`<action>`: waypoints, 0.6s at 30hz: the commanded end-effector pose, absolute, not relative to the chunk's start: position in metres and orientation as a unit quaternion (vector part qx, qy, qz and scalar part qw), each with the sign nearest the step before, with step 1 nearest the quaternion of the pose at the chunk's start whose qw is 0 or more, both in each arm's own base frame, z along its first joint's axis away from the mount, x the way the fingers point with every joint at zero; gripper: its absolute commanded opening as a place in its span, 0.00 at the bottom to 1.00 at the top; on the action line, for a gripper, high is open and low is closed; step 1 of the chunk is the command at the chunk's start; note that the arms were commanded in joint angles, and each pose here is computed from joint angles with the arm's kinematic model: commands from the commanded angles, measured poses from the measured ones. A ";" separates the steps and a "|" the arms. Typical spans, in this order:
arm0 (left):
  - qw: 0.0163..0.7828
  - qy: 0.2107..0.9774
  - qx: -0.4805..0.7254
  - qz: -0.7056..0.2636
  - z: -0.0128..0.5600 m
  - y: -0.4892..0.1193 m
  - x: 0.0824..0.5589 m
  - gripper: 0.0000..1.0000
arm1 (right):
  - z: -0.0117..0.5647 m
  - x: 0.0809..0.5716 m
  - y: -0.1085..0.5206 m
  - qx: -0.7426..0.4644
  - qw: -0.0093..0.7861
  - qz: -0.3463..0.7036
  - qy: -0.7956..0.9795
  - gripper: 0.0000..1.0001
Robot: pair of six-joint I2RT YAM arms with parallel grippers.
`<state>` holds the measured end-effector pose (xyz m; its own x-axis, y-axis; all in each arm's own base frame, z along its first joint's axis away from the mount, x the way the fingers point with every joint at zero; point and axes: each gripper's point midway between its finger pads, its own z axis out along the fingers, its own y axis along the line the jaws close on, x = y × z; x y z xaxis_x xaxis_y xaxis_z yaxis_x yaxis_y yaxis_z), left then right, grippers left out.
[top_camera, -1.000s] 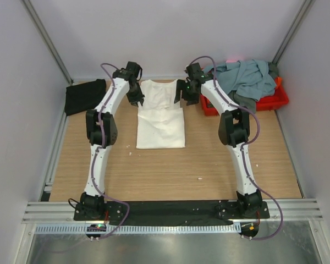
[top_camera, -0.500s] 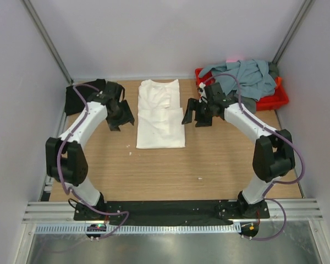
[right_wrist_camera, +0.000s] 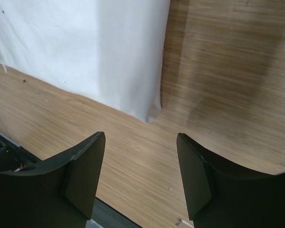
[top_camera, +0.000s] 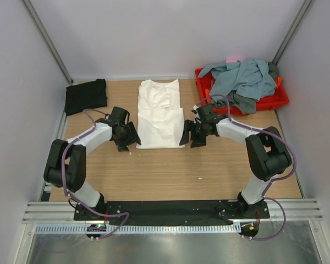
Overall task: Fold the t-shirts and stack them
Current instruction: Fold the tshirt
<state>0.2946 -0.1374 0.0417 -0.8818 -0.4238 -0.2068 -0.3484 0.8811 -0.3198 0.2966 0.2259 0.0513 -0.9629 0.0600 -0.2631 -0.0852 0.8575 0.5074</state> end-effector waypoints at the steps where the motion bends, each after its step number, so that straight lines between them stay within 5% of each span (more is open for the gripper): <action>1: 0.176 0.949 -0.196 -0.175 0.050 -0.150 0.315 0.66 | 0.050 0.312 0.236 -0.007 0.155 0.286 0.946 0.67; 18: 0.160 0.959 -0.183 -0.147 0.020 -0.155 0.302 0.53 | 0.015 0.309 0.234 0.004 0.130 0.268 0.954 0.41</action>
